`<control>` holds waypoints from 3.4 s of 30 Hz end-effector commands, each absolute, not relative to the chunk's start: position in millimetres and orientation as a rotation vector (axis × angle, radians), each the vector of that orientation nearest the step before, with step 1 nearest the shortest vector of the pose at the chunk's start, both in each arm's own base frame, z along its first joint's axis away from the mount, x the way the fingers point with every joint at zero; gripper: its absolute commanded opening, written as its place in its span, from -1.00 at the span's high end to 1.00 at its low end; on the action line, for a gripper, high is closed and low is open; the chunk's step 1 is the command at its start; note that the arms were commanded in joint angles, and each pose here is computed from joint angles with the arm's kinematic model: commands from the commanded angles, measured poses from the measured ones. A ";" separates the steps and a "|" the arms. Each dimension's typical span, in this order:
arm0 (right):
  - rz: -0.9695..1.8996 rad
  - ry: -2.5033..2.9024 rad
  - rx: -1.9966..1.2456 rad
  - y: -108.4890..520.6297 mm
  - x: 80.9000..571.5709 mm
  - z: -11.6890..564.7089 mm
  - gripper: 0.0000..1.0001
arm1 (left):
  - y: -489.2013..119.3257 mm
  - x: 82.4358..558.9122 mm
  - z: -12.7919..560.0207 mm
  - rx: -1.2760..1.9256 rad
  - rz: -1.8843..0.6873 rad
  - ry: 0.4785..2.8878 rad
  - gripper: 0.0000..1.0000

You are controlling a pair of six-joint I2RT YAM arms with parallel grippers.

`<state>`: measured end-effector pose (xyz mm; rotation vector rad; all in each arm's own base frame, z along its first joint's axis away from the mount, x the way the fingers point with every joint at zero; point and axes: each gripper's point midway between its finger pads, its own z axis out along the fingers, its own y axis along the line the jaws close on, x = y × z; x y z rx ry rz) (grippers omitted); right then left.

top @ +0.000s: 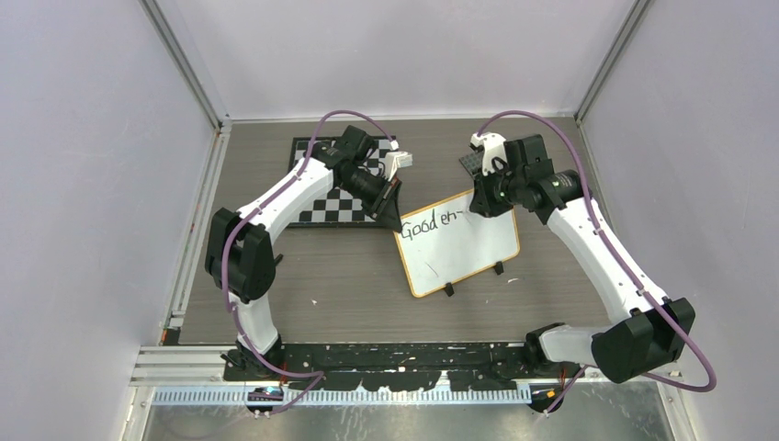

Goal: Write a sentence on the whiteboard

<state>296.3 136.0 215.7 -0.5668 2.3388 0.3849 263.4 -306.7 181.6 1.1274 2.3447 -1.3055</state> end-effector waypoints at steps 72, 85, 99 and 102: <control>0.352 2.276 -0.637 126.1 293.5 239.9 0.99 | -313.3 260.5 190.6 1.160 -1.344 2.304 0.96; 0.398 2.235 -0.613 135.8 307.2 245.0 0.99 | -312.6 259.7 190.7 1.162 -1.340 2.304 0.96; 0.343 2.271 -0.606 128.8 312.6 227.8 0.99 | -312.7 260.3 187.7 1.164 -1.338 2.310 0.96; 0.327 2.281 -0.606 125.7 309.4 223.1 1.00 | -312.9 260.5 186.8 1.163 -1.340 2.312 0.96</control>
